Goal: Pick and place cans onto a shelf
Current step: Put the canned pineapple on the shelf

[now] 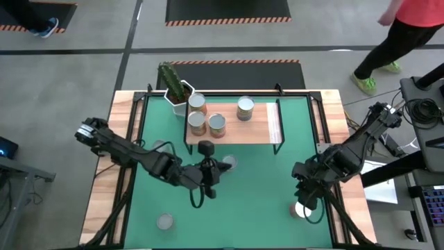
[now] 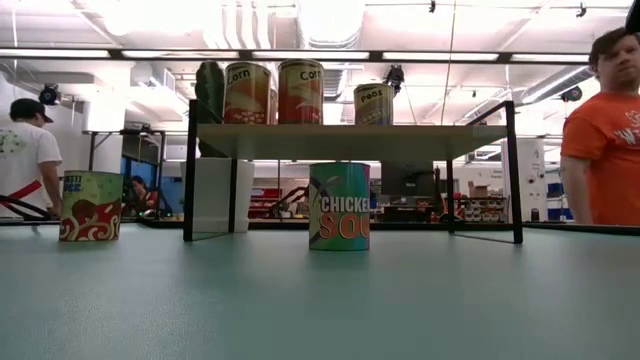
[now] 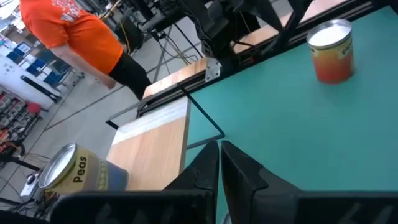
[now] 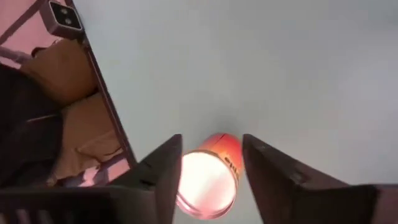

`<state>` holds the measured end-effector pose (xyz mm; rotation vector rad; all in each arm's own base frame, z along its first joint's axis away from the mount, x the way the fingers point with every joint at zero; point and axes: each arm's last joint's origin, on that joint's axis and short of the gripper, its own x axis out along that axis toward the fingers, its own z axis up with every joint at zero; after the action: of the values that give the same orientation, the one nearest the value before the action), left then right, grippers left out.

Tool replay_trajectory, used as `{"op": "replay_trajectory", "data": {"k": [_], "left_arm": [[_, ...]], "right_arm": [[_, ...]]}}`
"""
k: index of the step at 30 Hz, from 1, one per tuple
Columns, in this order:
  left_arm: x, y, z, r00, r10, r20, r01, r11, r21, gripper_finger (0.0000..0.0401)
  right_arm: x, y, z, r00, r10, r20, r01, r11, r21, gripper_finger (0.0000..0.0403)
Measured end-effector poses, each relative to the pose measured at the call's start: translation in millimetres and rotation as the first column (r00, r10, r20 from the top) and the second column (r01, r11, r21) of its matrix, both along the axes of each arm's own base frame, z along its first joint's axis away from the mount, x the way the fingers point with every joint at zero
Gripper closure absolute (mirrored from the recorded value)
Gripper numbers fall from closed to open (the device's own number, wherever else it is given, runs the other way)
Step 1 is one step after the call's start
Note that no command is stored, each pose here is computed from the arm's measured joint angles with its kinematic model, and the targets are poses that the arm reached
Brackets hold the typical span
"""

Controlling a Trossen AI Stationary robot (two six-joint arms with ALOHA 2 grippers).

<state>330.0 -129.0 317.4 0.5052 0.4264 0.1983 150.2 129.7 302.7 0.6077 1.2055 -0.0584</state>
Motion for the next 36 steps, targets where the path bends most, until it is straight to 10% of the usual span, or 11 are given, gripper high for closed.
{"op": "replay_trajectory", "data": {"k": [13,22,36], "left_arm": [[-1.0,0.6,0.9,1.0,0.006,0.004,-0.006,1.0,-0.012,0.0401],[-1.7,1.0,-0.6,1.0,0.016,-0.006,-0.016,0.999,-0.028,0.0401],[-1.8,0.9,-1.1,1.0,0.017,-0.008,-0.017,0.999,-0.031,0.0401]], "right_arm": [[20.5,-4.3,-14.8,0.996,-0.092,-0.006,0.091,0.989,-0.118,0.0054],[18.6,11.4,-21.9,0.908,-0.176,-0.381,0.181,0.983,-0.024,0.006],[26.9,44.8,-43.7,0.838,-0.263,-0.478,0.279,0.959,-0.039,0.0039]]}}
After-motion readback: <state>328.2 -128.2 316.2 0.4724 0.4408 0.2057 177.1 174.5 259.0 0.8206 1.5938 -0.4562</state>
